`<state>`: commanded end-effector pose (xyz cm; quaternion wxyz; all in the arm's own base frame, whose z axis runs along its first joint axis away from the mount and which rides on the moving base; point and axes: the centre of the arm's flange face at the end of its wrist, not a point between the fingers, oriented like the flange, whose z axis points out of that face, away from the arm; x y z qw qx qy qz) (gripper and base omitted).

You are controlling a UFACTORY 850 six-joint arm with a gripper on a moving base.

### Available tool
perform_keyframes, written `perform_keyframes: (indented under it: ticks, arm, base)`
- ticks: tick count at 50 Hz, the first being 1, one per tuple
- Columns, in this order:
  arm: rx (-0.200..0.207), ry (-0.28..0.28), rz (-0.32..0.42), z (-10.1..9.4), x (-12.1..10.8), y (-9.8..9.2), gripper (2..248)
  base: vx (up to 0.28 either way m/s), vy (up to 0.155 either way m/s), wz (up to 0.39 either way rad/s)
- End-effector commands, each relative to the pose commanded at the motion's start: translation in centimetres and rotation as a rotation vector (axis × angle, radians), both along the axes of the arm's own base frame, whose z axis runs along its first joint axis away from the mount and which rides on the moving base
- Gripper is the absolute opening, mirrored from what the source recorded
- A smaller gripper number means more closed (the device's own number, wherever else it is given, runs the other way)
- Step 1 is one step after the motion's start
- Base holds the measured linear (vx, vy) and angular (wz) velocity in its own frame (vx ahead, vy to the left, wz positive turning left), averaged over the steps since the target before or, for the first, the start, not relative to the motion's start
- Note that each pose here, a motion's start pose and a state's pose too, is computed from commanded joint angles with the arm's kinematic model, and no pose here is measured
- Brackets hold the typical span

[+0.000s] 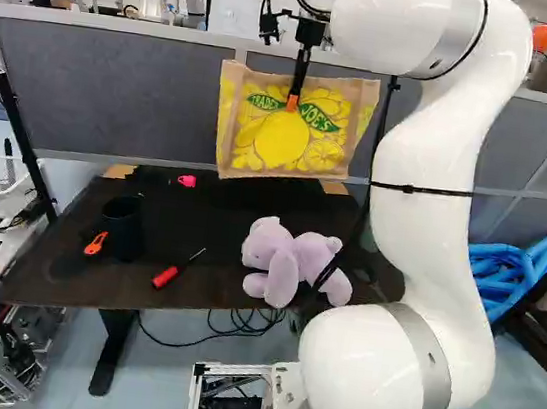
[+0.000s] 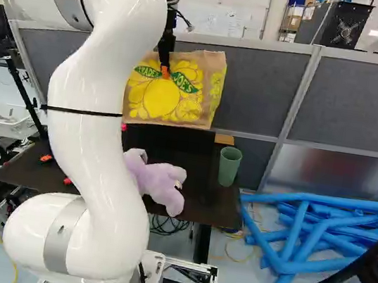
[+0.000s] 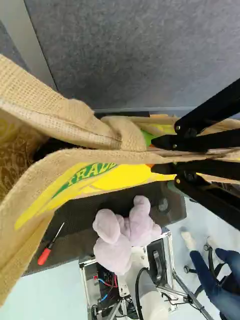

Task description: Pick up the bag on the ground and place it on the table

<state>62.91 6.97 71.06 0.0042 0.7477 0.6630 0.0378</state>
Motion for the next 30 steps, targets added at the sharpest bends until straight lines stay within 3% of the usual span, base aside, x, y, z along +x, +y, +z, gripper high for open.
perform_keyframes:
  ticks: [30]
  arm:
    - [-0.005,0.04,0.039,-4.7,4.2,3.1,22]
  base:
    - [0.0,0.0,0.0]
